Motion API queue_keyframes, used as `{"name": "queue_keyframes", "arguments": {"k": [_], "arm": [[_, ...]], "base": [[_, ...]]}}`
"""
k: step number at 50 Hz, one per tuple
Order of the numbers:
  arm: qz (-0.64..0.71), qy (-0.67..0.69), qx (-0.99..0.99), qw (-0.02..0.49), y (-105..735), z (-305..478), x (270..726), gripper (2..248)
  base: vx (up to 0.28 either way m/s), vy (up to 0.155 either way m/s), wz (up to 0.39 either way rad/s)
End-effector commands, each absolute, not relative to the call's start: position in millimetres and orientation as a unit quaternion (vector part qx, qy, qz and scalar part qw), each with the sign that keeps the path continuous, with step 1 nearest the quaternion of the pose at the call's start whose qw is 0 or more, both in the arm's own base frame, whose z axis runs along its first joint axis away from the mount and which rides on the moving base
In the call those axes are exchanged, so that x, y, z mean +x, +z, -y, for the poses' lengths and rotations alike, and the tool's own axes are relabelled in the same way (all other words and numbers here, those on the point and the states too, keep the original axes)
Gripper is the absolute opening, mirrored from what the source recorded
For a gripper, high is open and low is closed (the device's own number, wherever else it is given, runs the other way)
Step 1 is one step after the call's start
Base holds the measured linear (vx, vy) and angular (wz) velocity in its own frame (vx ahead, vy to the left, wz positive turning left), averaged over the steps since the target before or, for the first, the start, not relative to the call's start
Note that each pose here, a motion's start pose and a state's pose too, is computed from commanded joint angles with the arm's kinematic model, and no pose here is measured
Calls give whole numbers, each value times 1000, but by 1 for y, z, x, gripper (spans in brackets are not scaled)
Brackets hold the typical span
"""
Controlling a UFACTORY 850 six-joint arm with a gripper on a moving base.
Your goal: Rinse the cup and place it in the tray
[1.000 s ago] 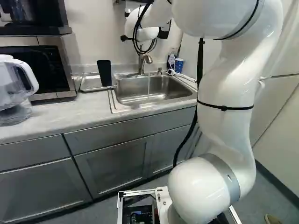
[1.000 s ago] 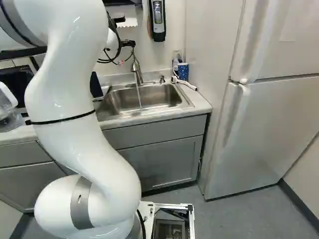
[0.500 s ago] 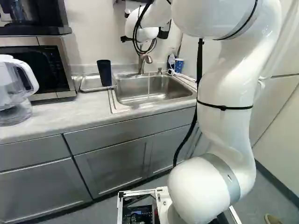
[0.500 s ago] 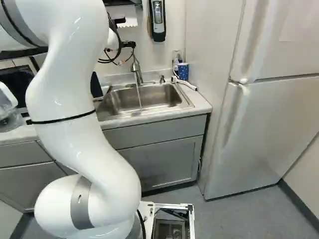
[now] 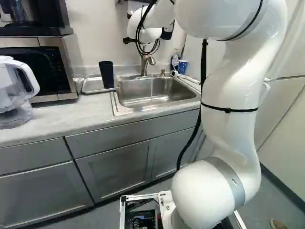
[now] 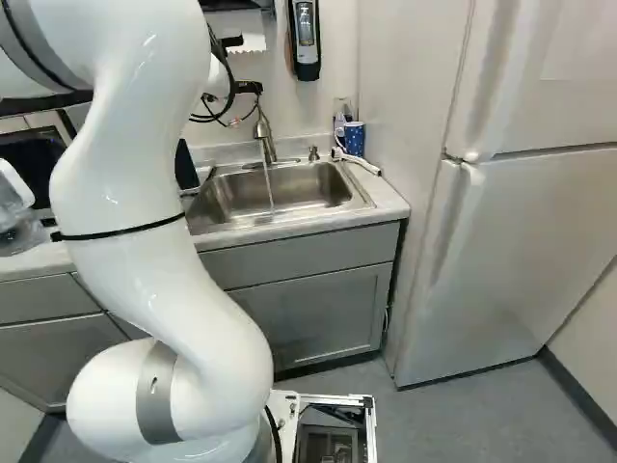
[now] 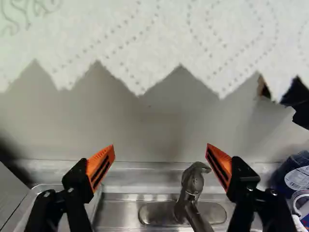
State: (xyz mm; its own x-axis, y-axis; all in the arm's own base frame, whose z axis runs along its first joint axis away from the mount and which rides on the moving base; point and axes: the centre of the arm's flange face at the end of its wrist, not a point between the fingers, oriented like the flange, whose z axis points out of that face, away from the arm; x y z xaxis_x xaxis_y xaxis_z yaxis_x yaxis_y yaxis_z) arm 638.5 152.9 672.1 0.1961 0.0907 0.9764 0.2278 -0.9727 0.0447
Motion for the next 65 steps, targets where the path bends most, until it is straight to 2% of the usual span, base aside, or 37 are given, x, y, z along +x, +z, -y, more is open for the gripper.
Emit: {"name": "queue_keyframes", "arguments": {"k": [51,65], "arm": [[106,-608,-785,55,668,-153,635,247],[109,-597,-793,55,668,-152,621,247]], "base": [[0,0,0],[0,0,0]]}}
